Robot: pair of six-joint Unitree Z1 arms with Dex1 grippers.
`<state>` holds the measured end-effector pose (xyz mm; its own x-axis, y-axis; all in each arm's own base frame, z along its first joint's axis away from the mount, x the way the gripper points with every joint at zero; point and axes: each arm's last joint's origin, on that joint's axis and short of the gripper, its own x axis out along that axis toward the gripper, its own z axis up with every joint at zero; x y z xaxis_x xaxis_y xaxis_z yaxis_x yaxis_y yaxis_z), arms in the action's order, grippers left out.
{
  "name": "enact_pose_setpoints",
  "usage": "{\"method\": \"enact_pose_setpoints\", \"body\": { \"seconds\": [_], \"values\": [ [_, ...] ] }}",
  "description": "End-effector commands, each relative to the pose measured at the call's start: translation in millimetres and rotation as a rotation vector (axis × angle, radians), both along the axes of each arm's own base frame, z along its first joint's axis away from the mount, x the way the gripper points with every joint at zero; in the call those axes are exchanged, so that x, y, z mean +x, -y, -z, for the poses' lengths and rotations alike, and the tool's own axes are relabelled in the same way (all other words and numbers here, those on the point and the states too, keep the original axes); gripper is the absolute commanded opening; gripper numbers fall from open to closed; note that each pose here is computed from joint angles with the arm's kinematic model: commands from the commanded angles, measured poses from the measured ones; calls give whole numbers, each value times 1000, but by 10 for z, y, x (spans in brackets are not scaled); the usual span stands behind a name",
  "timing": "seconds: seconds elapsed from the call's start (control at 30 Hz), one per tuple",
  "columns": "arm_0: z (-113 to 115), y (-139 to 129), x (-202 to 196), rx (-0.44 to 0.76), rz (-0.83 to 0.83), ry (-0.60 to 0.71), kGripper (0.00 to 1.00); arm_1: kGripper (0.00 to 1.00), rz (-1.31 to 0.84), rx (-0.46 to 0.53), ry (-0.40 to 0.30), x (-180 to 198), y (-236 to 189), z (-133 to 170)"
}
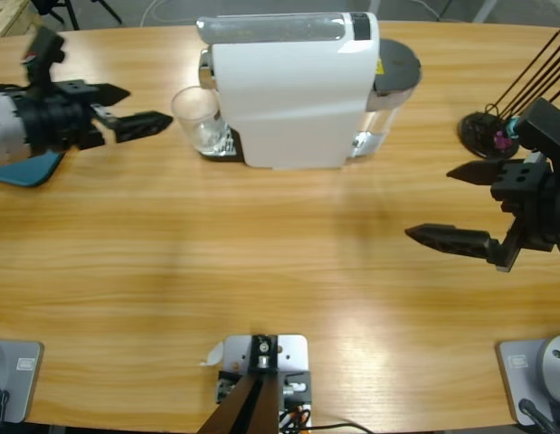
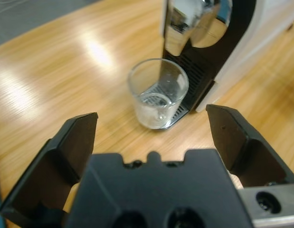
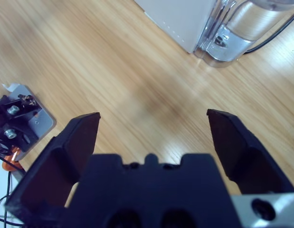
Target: Pour coffee
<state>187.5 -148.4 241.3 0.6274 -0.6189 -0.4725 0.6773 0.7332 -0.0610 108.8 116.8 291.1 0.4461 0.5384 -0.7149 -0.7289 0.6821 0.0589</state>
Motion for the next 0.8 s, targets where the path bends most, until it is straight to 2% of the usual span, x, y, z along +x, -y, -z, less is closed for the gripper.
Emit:
{"method": "enact_pose_setpoints", "body": {
  "seconds": [0.03, 0.1, 0.17, 0.47, 0.8],
  "values": [
    [357, -77, 114, 66, -160, -157, 979, 964, -15, 8, -5, -63, 74, 65],
    [502, -10, 245, 82, -182, -212, 978, 964, -15, 12, 0, -77, 88, 60],
    [548, 36, 320, 77, -196, -232, 977, 964, -16, 17, 2, -88, 98, 58],
    [522, -20, 513, 60, -287, -219, 977, 964, -15, 22, 7, -99, 109, 53],
    [592, 60, 621, 54, -260, -247, 973, 964, -15, 26, 10, -103, 113, 51]
  ]
}}
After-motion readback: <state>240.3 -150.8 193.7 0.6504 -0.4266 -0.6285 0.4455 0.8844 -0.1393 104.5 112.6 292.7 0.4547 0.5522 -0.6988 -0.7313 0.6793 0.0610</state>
